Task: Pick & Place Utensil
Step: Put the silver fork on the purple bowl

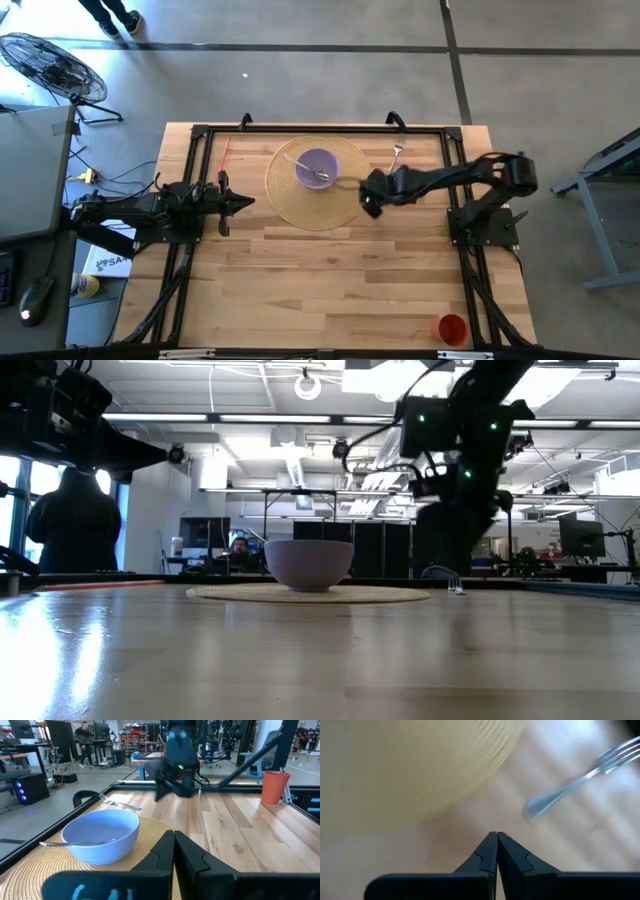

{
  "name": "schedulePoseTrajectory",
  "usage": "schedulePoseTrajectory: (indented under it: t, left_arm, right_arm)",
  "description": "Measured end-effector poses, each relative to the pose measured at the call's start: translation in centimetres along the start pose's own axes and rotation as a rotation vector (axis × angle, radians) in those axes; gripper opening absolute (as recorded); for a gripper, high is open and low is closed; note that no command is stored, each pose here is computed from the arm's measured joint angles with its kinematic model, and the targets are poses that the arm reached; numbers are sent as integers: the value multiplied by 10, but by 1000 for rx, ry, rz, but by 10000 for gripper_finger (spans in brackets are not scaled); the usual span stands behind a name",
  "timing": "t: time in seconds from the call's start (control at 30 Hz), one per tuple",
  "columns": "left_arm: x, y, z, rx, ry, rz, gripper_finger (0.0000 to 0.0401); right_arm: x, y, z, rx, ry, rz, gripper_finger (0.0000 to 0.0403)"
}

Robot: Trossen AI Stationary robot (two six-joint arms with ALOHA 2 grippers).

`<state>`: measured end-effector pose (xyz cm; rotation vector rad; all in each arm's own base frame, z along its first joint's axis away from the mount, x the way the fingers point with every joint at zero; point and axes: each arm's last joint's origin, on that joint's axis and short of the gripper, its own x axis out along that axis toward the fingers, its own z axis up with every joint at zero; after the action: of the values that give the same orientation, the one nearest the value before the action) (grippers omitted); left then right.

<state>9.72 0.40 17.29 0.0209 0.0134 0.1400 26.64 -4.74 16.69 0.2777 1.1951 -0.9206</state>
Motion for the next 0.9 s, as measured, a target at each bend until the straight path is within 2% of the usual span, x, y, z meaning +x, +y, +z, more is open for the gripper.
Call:
schedulePoseTrajectory:
  t: [0.13, 0.27, 0.37, 0.53, 0.6, 0.9]
  left_arm:
    - [0, 0, 0, 0, 0, 0, 1]
    - [0, 0, 0, 0, 0, 0, 1]
    - [0, 0, 0, 0, 0, 0, 1]
    - [0, 0, 0, 0, 0, 1, 1]
    - [0, 0, 0, 0, 0, 0, 1]
    - [0, 0, 0, 0, 0, 0, 1]
  right_arm:
    - [-2, -21, 16, 188, -127, -8, 5]
    - [11, -32, 20, 308, -146, 15, 7]
    - [25, -35, 16, 322, -133, 39, 7]
    - [47, -41, -3, 334, -107, -28, 7]
    - [53, -42, -9, 361, -117, -20, 7]
    - [64, -43, -24, 374, -135, -4, 6]
